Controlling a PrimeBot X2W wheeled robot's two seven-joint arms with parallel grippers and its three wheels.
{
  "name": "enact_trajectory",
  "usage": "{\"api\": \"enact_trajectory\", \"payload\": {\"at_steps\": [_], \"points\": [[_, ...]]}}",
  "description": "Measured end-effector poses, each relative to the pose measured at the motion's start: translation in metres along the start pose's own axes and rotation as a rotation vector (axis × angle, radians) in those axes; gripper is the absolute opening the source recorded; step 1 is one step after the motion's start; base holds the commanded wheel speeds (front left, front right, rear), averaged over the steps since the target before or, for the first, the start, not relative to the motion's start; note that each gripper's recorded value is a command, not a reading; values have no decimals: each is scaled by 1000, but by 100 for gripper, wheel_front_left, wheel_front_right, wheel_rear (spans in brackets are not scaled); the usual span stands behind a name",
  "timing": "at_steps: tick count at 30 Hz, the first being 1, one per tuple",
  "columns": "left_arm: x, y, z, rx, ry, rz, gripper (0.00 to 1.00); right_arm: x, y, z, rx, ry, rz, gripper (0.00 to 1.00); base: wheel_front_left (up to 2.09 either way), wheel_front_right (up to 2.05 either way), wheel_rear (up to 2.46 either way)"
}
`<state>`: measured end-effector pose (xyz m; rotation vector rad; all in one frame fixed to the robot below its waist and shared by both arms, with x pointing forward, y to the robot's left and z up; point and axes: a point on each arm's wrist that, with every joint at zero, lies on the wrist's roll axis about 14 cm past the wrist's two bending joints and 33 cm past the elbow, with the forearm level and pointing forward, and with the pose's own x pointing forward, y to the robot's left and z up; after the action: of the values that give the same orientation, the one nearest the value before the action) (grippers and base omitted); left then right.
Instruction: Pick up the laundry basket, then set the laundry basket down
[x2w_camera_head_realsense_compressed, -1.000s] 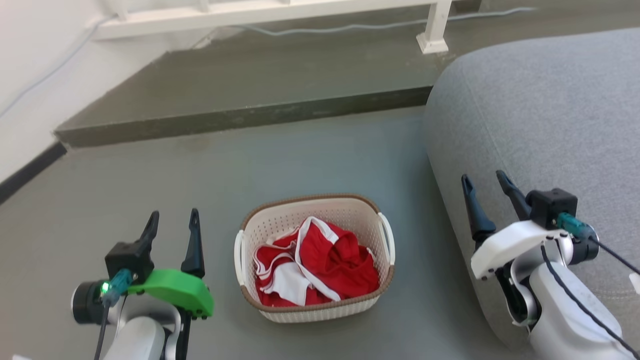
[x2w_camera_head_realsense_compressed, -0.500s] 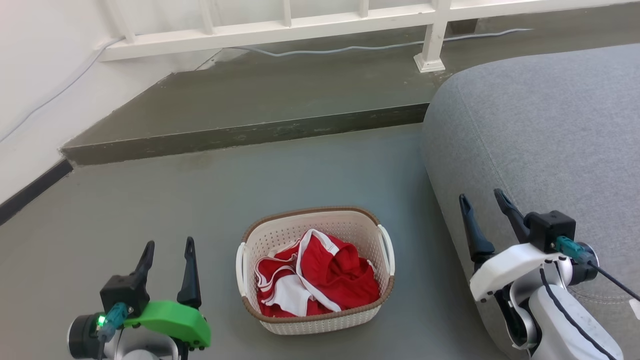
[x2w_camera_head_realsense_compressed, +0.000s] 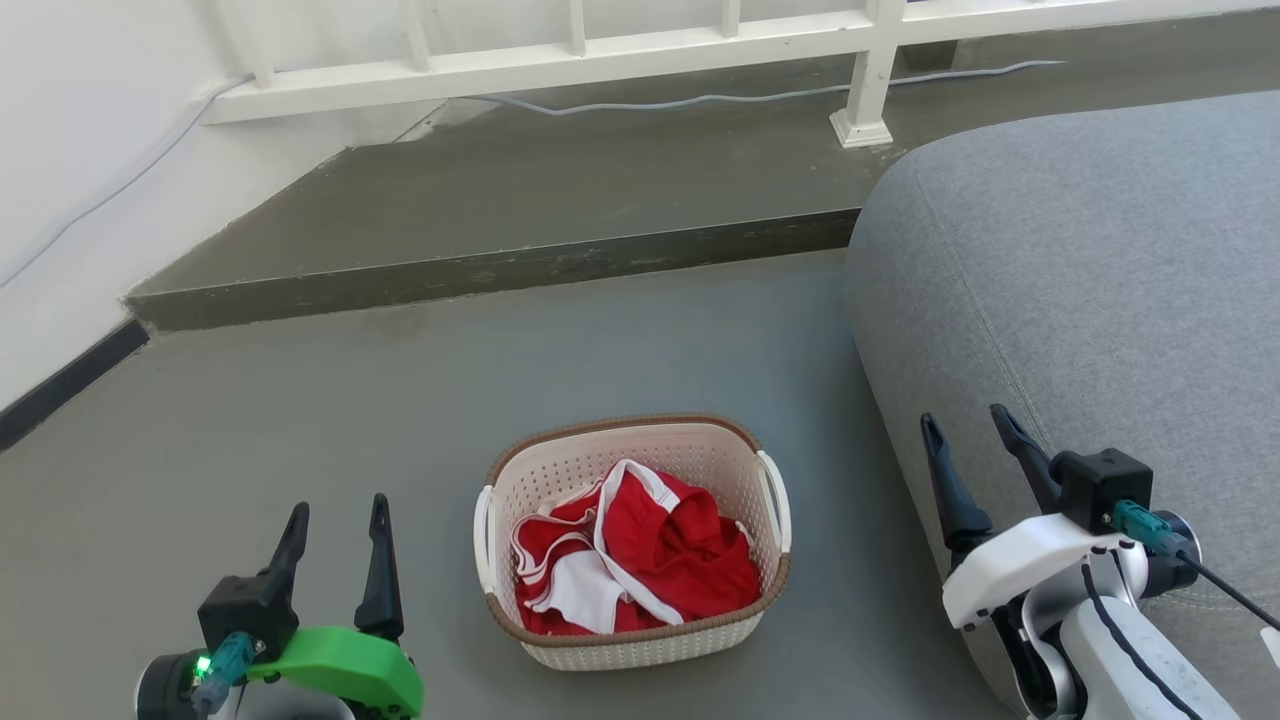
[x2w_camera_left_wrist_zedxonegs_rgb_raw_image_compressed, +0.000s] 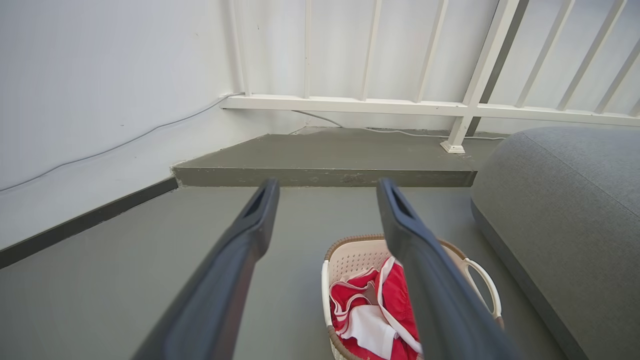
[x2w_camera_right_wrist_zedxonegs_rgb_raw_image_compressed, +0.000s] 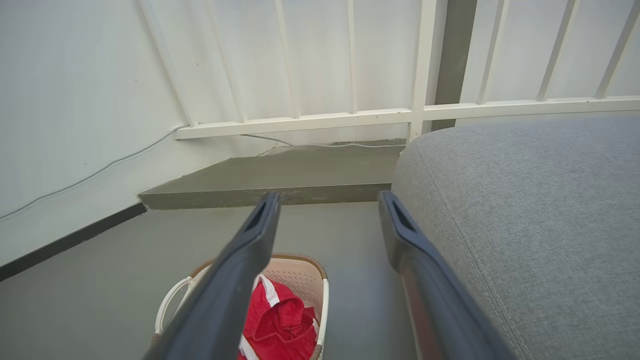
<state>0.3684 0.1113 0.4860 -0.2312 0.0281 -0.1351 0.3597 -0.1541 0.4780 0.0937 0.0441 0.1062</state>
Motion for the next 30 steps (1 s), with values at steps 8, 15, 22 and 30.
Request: {"api": "enact_trajectory", "payload": {"at_steps": [8,15,22,30], "points": [[-3,2,-2,-1,6,8,100,-2,-2,-1,0,0,-5,100,0,0,0],[-6,1,-2,6,3,6,100,-2,-2,1,-4,-6,-2,100,0,0,0],[-6,1,-1,5,-1,5,100,-3,-3,2,-13,-7,-1,100,0,0,0],[-9,-1,-10,1,29,4,0,-8,-1,-11,-1,30,-4,0,0,0,0]]}}
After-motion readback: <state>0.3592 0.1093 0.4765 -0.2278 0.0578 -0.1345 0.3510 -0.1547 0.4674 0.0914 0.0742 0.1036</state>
